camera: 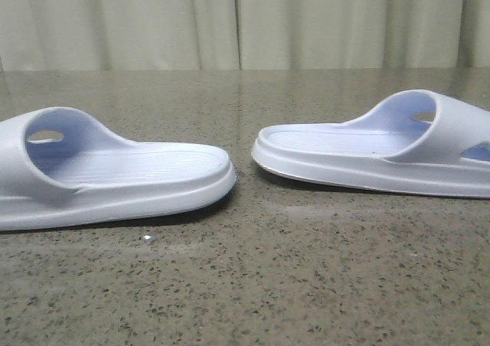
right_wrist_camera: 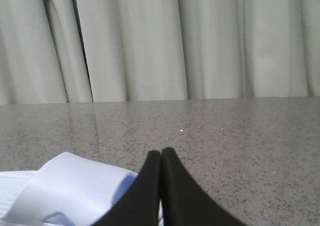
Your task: Insert blue slippers together front up
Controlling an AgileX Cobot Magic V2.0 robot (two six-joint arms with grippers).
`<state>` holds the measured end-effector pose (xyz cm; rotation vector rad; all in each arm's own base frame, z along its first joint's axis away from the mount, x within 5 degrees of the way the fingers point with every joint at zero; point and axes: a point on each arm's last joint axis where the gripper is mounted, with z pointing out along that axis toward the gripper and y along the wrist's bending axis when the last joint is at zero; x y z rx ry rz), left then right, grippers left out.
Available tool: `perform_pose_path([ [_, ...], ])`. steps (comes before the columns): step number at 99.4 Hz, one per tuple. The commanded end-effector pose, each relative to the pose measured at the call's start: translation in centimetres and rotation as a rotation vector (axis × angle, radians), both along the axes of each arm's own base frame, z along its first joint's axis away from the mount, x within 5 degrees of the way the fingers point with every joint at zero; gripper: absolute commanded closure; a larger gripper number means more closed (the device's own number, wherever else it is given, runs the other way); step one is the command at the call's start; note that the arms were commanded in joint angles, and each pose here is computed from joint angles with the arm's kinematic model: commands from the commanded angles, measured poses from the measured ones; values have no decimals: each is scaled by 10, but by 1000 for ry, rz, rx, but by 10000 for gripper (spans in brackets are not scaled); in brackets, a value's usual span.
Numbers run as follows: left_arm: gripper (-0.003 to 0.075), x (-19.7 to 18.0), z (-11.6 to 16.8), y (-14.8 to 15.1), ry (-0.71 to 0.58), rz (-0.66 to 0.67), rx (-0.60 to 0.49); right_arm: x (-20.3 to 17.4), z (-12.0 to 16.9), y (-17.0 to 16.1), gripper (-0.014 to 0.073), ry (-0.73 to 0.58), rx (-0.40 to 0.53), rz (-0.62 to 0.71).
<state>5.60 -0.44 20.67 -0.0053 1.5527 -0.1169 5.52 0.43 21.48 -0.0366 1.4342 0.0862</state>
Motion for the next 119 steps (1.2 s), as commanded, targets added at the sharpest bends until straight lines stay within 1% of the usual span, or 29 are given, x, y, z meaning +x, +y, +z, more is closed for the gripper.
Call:
perform_pose_path([
  [1,705,-3,9,3,-123,13,-189,-2,4,0,701,-58,-7,-5],
  [3,705,-3,10,3,-125,12,-219,-3,4,0,701,-51,-7,-5],
  [13,705,-4,14,3,-113,-6,-464,-5,14,-1,701,26,-4,-4],
  [15,705,-4,15,3,-106,-13,-506,-5,16,-1,701,38,10,-1],
  [20,705,-5,19,1,-94,-34,-576,-6,22,0,698,79,56,9],
  [25,705,-6,24,-2,-64,-66,-608,-7,31,1,683,97,102,21],
  [36,705,-7,38,-8,-2,-120,-602,-6,55,2,673,120,161,35],
  [45,705,-5,51,-12,47,-147,-594,0,72,3,673,158,188,43],
  [53,705,-1,63,-16,113,-174,-585,6,89,4,673,196,187,45],
  [67,705,13,83,-25,286,-227,-537,26,111,6,673,311,180,45],
  [78,704,27,93,-29,374,-238,-525,43,115,8,673,398,180,44],
  [91,704,39,91,-30,438,-227,-542,56,108,12,672,482,227,55],
  [98,693,42,89,-31,461,-227,-540,60,105,13,654,516,241,59],
  [103,647,42,89,-31,462,-228,-532,60,104,13,613,523,244,60],
  [107,601,42,89,-31,456,-233,-525,61,103,13,559,527,247,61],
  [110,542,42,89,-31,456,-234,-527,61,104,13,514,524,248,61],
  [112,516,42,89,-31,456,-235,-530,61,104,13,475,521,250,61],
  [115,444,42,90,-31,456,-235,-531,61,104,13,405,517,254,62],
  [117,400,42,90,-31,456,-237,-536,61,105,13,375,512,257,62],
  [119,370,42,90,-31,453,-236,-539,62,105,13,330,508,257,62],
])
